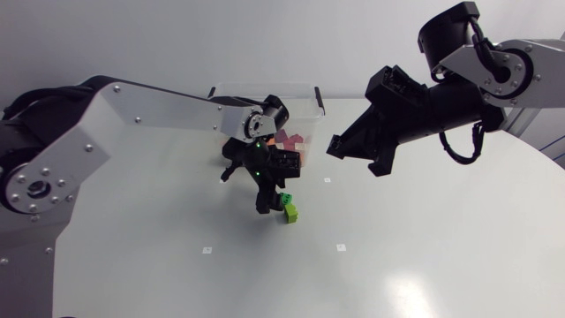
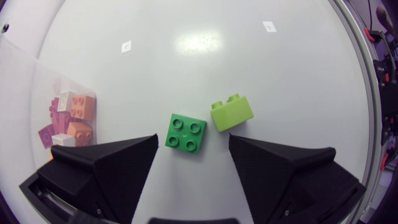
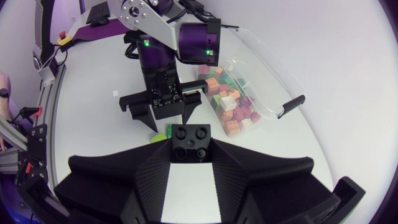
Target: Place the duplo bricks in the container
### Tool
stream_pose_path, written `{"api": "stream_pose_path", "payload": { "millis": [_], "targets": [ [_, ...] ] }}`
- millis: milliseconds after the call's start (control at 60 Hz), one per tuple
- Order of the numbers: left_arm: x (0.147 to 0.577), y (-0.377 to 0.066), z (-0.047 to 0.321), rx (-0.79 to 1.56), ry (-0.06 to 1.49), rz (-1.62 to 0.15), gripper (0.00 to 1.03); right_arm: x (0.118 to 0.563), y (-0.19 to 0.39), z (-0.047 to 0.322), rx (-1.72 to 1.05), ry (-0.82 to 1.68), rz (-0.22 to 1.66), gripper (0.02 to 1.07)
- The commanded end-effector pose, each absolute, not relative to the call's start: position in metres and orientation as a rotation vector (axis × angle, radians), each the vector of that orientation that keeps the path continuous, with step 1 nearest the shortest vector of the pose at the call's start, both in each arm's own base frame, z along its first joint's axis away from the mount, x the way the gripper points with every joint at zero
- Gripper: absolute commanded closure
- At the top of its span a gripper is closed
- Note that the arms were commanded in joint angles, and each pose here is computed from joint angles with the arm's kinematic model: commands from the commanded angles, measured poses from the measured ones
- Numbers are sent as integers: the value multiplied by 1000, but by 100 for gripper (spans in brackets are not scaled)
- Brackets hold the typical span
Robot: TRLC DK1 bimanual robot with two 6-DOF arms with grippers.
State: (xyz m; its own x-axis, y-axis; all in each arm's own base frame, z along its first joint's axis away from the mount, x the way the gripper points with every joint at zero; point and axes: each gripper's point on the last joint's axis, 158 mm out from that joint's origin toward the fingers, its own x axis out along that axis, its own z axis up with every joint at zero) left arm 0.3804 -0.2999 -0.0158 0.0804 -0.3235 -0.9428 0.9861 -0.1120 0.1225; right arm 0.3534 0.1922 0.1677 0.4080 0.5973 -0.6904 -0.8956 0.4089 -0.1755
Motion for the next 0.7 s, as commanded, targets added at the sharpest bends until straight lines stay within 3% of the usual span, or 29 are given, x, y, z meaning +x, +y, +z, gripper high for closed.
{"api": "stream_pose_path", "payload": {
  "millis": [0,133,283,417,517,683],
  "targets": [
    [374,-303,-36,1137,857,-1433,32,351,187,169,-578,596,1001,86],
    [369,-301,-39,1151,881,-1467,36,353,184,172,-580,593,997,86],
    [368,-304,-40,1149,881,-1476,49,355,184,176,-578,585,992,86],
    [368,-304,-43,1141,887,-1481,75,358,184,180,-580,576,990,86],
    [367,-300,-44,1129,904,-1475,85,358,185,181,-580,574,990,86],
    [365,-286,-41,1095,928,-1470,88,363,186,185,-574,562,983,86]
  ]
}}
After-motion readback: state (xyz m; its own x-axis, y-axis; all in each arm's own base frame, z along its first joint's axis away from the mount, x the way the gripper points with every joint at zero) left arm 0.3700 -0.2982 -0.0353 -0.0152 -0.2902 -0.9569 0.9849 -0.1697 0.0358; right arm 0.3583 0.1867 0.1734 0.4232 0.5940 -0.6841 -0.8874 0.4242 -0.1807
